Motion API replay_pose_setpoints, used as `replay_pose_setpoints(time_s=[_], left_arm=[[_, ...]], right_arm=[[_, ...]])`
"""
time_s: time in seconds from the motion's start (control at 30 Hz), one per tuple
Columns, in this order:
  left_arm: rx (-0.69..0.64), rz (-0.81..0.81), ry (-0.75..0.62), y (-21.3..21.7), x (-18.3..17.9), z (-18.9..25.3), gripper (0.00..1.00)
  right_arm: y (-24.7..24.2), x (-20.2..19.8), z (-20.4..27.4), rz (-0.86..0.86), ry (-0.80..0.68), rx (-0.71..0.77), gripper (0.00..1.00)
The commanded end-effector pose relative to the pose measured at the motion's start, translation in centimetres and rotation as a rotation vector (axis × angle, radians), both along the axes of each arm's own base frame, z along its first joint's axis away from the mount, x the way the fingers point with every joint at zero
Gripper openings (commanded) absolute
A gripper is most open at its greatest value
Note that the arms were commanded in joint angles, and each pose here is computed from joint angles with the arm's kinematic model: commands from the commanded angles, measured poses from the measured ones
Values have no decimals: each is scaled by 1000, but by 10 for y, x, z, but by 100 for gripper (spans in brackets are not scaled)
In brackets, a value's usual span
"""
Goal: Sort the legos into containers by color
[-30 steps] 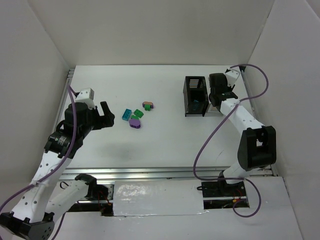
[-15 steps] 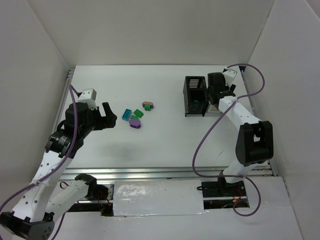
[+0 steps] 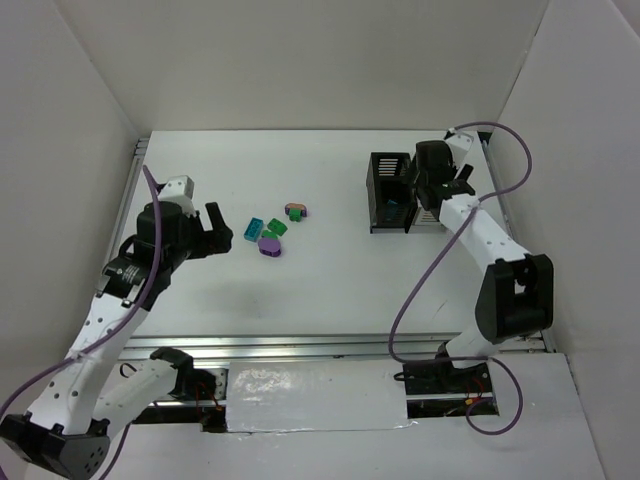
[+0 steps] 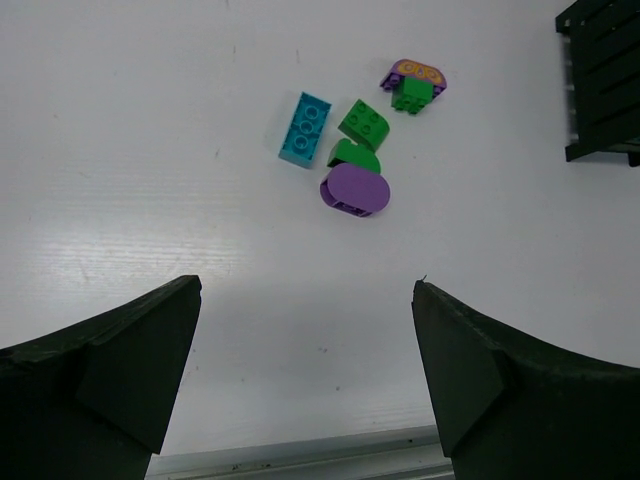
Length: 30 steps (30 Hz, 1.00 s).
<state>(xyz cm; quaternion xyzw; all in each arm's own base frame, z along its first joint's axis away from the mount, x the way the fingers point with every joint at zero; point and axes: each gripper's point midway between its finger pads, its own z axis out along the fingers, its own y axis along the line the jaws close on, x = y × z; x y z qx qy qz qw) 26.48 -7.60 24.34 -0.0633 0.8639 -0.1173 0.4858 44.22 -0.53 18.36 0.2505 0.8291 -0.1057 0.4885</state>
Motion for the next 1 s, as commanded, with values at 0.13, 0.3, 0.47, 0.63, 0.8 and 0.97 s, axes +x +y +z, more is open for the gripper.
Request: replay_pose_setpoints(time_s=[0.13, 0.3, 0.47, 0.63, 0.8, 0.97], left_arm=[[-47, 151, 166, 1, 28, -18, 100], [-50, 185, 313, -12, 56, -51, 99], [13, 272, 373, -10, 99, -67, 100], [41, 265, 473, -16, 128, -108, 95], [122, 273, 554, -15, 135, -148, 95], [111, 234, 600, -23, 133, -177, 88]], right_arm=[[117, -38, 88, 408, -143, 116, 100], [177, -72, 92, 661, -107, 200, 100], [203, -98, 95, 782, -111, 257, 100], [223, -115, 99, 882, -134, 325, 100], [234, -122, 96, 935, -115, 337, 100], [240, -130, 101, 982, -136, 364, 100]])
